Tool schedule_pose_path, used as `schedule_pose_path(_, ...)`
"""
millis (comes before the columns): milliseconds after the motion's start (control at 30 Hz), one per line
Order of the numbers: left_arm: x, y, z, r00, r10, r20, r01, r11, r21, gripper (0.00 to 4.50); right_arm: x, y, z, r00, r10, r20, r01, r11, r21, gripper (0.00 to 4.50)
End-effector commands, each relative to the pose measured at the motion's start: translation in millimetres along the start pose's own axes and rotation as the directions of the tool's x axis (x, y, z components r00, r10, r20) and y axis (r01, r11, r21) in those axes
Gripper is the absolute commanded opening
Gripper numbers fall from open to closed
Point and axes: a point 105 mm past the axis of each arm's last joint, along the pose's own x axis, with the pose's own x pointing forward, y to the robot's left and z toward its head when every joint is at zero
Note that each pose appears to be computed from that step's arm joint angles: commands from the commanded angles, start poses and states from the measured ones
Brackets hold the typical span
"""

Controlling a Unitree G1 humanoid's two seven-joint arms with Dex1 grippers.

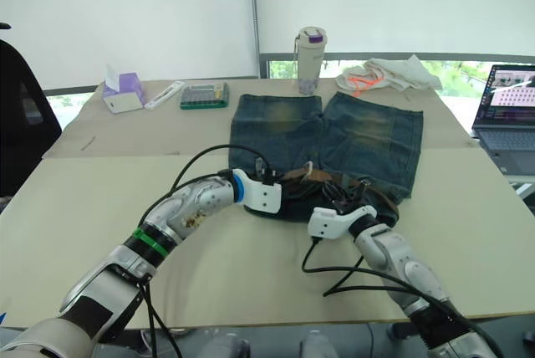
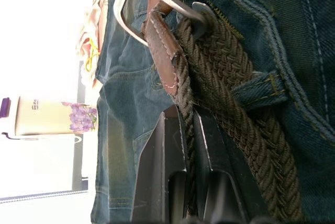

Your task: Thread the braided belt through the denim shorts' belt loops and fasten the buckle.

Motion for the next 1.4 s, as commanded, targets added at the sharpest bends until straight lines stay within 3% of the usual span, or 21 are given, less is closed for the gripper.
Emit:
schedule_pose_path(33,5.3,11.3,14.1,0.997,0.035,0.072,-0.040,0.997,0.067,0.00,4.7,-15.4,16.1,0.995,-0.062,0.080,0.062,0.998,-0.005,0.04)
schedule_pose_path(567,11.5,6.0,17.5,0.988,0.076,0.134,-0.091,0.990,0.108,0.00,6.6,-10.8,20.6,0.993,-0.051,0.102,0.049,0.999,0.014,0.04)
schedule_pose_path(900,40.5,16.5,40.6,0.973,0.157,0.172,-0.157,0.988,-0.009,0.00,5.4,-6.0,22.5,0.995,-0.046,0.093,0.038,0.995,0.093,0.04)
schedule_pose_path(1033,46.2,17.5,44.7,0.969,0.174,0.174,-0.165,0.984,-0.061,0.00,0.6,-5.3,20.1,0.996,-0.031,0.081,0.014,0.979,0.203,0.04)
schedule_pose_path(1167,47.8,17.9,49.0,0.968,0.174,0.181,-0.159,0.983,-0.093,0.00,-6.1,-9.2,19.6,0.995,-0.003,0.099,-0.027,0.953,0.300,1.55)
schedule_pose_path(1300,48.1,22.5,58.5,0.964,0.172,0.202,-0.152,0.982,-0.109,0.00,-18.5,-17.8,10.8,0.994,0.020,0.108,-0.074,0.845,0.529,2.94)
schedule_pose_path(1333,48.0,22.1,59.2,0.964,0.170,0.202,-0.150,0.982,-0.113,0.00,-22.0,-21.1,6.3,0.995,0.023,0.098,-0.076,0.813,0.577,3.19)
schedule_pose_path(1400,47.4,21.5,60.5,0.965,0.166,0.204,-0.144,0.983,-0.115,0.00,-27.7,-25.3,1.5,0.994,0.046,0.102,-0.100,0.770,0.630,3.19)
